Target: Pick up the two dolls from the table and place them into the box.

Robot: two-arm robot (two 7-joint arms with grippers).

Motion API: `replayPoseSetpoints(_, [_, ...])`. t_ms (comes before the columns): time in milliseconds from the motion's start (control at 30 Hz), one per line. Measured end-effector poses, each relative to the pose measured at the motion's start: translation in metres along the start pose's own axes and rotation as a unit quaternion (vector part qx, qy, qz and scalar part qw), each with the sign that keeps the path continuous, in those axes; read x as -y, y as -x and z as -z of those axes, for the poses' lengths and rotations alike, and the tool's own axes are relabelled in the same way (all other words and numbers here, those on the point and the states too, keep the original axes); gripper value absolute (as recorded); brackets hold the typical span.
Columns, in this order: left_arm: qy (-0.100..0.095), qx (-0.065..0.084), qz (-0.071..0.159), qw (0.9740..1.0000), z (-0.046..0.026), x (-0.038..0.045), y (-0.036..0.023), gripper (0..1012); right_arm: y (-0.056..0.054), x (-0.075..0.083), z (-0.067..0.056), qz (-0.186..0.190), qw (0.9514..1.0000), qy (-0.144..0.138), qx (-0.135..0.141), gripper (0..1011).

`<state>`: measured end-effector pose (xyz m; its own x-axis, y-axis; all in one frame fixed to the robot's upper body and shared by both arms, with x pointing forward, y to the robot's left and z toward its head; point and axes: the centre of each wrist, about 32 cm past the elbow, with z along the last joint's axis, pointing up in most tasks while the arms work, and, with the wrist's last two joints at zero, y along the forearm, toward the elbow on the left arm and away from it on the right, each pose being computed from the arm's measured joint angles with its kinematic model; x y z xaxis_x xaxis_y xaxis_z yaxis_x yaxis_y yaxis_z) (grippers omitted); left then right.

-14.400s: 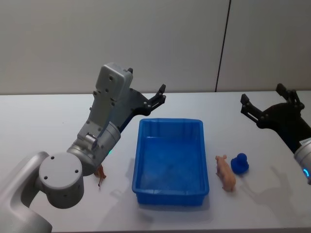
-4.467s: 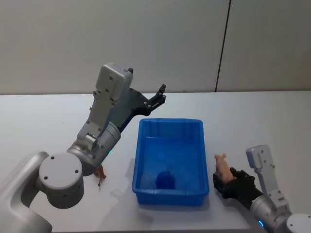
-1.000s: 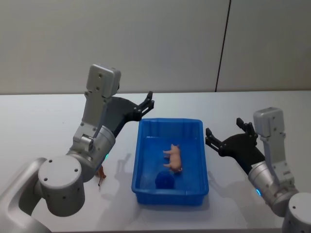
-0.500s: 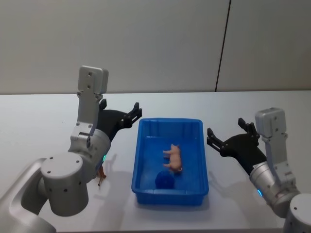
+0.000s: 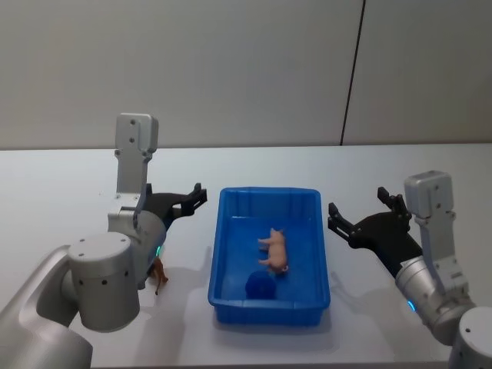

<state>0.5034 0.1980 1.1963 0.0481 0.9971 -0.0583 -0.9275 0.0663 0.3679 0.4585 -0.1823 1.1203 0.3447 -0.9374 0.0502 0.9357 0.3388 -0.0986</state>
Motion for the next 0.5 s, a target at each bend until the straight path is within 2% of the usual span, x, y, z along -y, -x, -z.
replayPoseSetpoints(33, [-0.009,-0.001,-0.004,1.0,0.0001,0.0016,-0.0013,1000,0.0,0.0,0.0,0.0,1.0,0.0,0.0,1001])
replayPoseSetpoints(100, [-0.01,-0.002,-0.005,0.9999,-0.0002,0.0021,-0.0016,1000,0.0,0.0,0.0,0.0,1.0,0.0,0.0,1001])
replayPoseSetpoints(233, [-0.035,-0.005,-0.017,0.9992,0.0,0.0062,-0.0058,1000,0.0,0.0,0.0,0.0,1.0,0.0,0.0,1001])
replayPoseSetpoints(500, [-0.073,-0.005,-0.034,0.9968,0.0019,0.0121,-0.0136,1000,0.0,0.0,0.0,0.0,1.0,0.0,0.0,1001])
